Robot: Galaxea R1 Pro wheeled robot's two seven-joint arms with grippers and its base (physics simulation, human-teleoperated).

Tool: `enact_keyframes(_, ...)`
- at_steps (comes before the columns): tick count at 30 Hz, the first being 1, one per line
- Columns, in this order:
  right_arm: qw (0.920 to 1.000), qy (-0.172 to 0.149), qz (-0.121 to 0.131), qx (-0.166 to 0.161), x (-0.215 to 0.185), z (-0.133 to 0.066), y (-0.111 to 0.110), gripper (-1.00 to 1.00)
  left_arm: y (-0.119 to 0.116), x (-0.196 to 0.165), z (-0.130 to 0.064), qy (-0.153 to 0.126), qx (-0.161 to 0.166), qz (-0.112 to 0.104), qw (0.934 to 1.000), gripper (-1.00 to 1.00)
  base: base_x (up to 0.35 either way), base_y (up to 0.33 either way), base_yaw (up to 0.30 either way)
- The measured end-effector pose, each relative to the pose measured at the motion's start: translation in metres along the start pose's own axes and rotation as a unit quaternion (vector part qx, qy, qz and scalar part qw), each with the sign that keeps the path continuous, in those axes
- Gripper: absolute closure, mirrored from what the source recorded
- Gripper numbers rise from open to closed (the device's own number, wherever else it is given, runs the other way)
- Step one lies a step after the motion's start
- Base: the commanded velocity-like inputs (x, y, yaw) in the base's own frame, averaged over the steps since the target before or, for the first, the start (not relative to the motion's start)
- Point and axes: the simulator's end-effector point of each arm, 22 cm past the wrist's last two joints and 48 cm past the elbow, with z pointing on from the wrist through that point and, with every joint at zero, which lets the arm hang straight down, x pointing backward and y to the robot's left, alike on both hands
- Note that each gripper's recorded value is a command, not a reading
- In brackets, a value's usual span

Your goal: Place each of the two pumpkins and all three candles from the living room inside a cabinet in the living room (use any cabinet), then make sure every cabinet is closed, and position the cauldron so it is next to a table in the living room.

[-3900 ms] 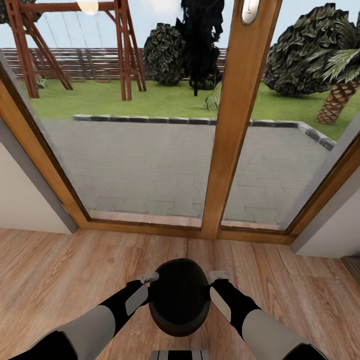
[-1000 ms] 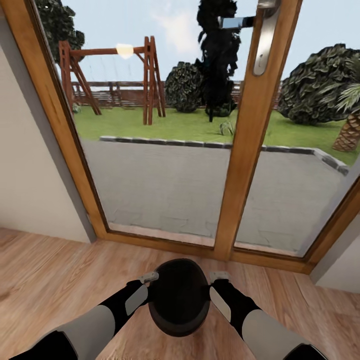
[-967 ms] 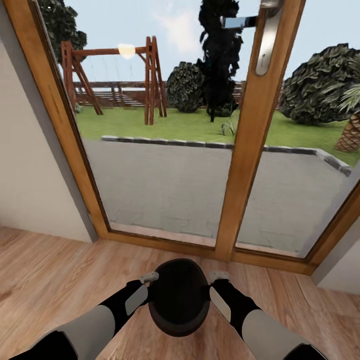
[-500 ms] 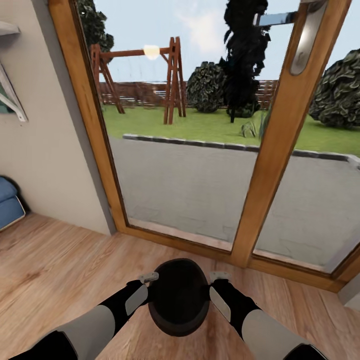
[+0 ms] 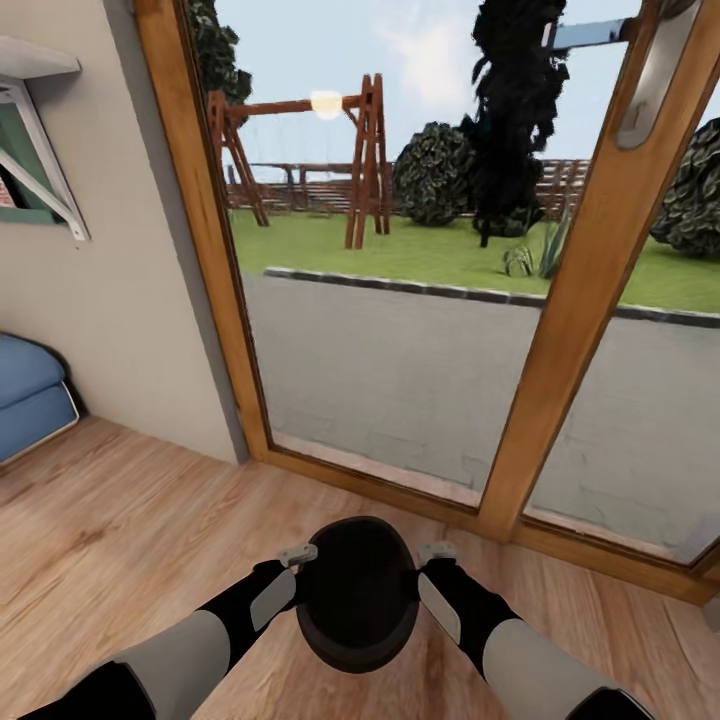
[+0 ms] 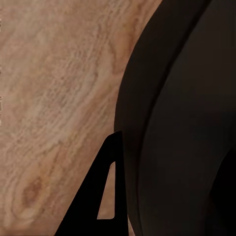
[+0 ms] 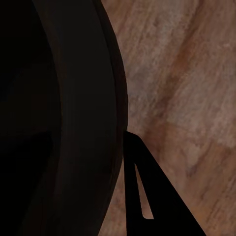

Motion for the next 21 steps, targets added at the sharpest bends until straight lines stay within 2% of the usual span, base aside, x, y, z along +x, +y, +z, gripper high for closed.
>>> enact_keyframes(21, 1.0000, 0.001, 0.001, -0.001, 0.0004, 0.0003, -0.0006, 1.00, -0.0003, 0.0004, -0.0001, 0.001, 0.000, -0.001, 1.0000, 1.00, 0.000, 0.000, 0.265)
